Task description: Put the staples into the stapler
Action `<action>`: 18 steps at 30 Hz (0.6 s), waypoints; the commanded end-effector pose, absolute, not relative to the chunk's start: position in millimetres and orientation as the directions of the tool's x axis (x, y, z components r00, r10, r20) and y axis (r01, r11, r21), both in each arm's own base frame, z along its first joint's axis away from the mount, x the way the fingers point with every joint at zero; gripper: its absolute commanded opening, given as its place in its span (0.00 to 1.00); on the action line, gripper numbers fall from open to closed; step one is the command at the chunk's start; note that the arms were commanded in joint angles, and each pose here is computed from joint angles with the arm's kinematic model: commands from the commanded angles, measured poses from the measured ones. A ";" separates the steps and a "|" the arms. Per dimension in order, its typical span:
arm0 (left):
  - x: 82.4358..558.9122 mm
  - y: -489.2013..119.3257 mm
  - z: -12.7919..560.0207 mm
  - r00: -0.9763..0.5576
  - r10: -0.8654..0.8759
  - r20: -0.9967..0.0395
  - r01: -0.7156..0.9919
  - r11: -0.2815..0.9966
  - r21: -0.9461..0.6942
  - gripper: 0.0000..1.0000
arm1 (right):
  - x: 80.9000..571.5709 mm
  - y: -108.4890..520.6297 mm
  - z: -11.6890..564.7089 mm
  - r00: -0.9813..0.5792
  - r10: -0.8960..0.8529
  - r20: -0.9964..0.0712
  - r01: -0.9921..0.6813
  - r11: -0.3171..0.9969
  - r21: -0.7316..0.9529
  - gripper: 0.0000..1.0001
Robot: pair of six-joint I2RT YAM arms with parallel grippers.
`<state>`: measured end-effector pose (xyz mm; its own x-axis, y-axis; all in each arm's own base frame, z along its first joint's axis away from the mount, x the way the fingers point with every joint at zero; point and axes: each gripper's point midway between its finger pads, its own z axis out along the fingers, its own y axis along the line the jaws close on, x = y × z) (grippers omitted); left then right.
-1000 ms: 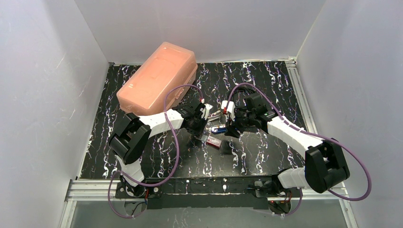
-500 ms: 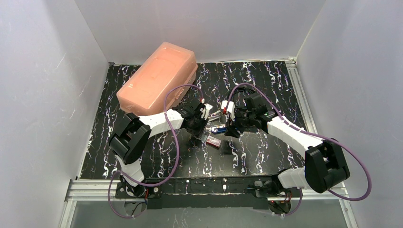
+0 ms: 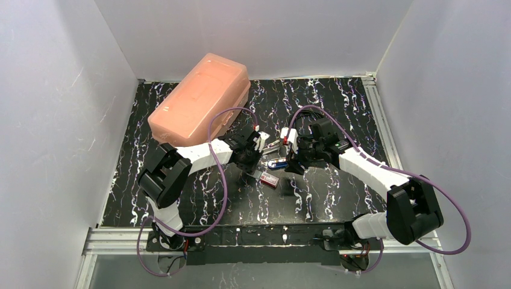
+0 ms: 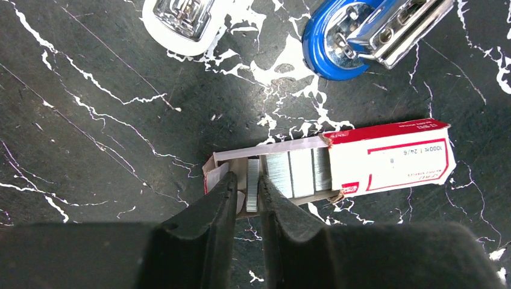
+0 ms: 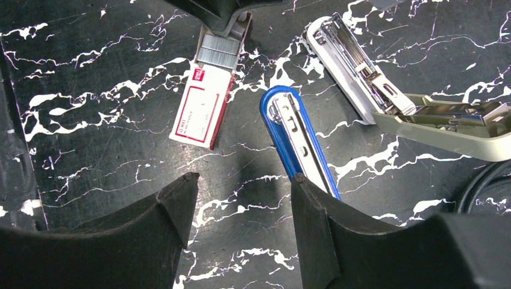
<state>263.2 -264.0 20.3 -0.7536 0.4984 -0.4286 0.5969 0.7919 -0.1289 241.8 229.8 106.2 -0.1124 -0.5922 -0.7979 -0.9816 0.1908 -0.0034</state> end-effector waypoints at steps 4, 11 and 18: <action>259.5 -258.3 26.4 -0.748 0.505 -0.430 0.603 0.788 -0.124 0.18 | 241.4 228.6 106.0 -0.108 -0.594 -0.797 -0.983 0.182 -0.002 0.66; 259.9 -264.2 37.7 -0.743 0.494 -0.451 0.609 0.779 -0.151 0.09 | 242.0 228.6 106.6 -0.108 -0.592 -0.798 -0.983 0.183 -0.002 0.66; 265.9 -266.6 57.5 -0.737 0.456 -0.499 0.608 0.769 -0.195 0.00 | 242.7 228.9 109.3 -0.110 -0.587 -0.802 -0.982 0.188 -0.003 0.66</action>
